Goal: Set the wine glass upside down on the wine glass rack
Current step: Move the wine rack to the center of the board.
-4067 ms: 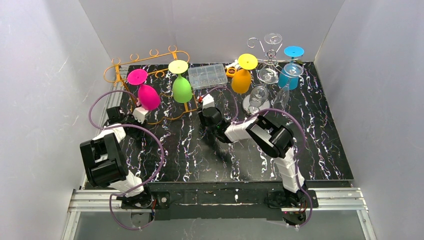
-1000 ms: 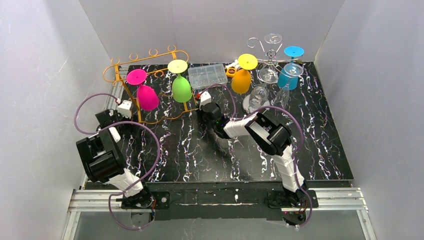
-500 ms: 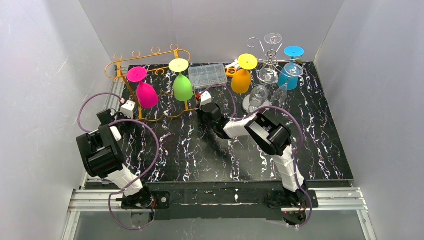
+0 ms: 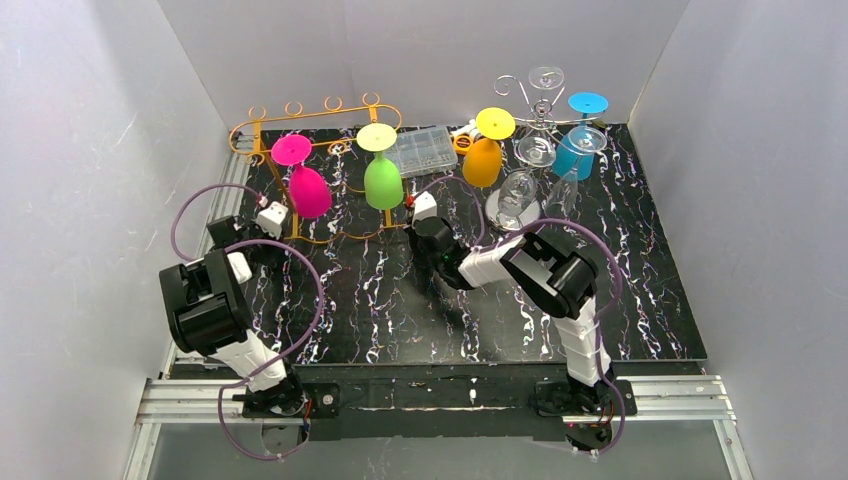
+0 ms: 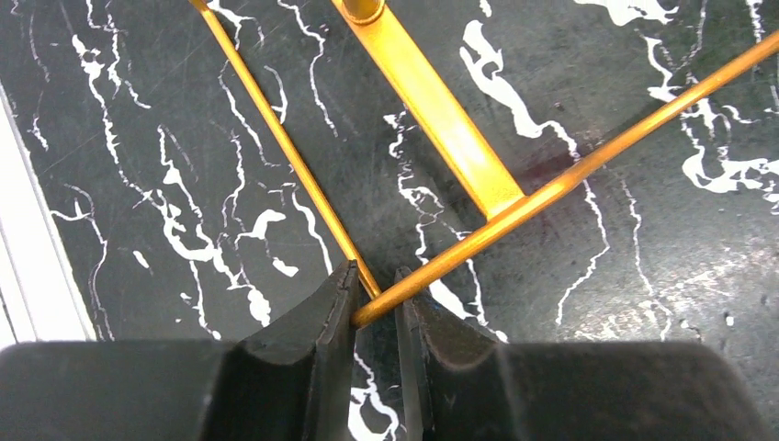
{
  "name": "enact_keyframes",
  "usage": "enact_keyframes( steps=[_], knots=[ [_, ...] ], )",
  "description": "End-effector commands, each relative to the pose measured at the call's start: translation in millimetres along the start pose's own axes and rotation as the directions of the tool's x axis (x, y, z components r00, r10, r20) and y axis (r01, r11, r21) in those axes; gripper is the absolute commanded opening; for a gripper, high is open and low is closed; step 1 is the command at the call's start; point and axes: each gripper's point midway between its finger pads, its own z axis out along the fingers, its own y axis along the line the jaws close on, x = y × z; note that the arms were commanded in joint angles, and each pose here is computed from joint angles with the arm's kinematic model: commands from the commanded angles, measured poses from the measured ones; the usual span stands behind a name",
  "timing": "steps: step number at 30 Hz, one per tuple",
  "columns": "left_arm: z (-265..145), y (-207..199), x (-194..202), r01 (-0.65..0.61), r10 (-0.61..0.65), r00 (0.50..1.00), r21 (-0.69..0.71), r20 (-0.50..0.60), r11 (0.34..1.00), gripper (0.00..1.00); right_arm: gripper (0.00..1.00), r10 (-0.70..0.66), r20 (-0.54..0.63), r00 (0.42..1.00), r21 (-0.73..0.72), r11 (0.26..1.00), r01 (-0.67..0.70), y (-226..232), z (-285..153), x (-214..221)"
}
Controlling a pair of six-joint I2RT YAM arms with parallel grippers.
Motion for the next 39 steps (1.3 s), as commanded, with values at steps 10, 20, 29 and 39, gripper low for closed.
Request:
enact_keyframes(
  steps=[10, 20, 29, 39],
  knots=[
    [11, -46, -26, -0.078, 0.075, 0.997, 0.115, 0.030, 0.990, 0.20, 0.01, 0.034, 0.076, 0.997, 0.115, 0.992, -0.043, -32, -32, -24],
    [14, -70, -32, -0.125, 0.122, 0.992, 0.172, 0.028, 0.977, 0.20, 0.01, 0.060, 0.065, 0.996, 0.185, 0.980, -0.071, -67, -48, -20],
    [16, -86, -39, -0.161, 0.160, 0.987, 0.218, 0.023, 0.963, 0.22, 0.01, 0.062, 0.047, 0.997, 0.210, 0.975, -0.071, -77, -63, -14],
    [1, -89, -26, -0.178, 0.187, 0.982, 0.199, -0.025, 0.964, 0.60, 0.95, 0.066, 0.013, 0.998, 0.196, 0.978, -0.067, -75, -78, -9]
  ],
)
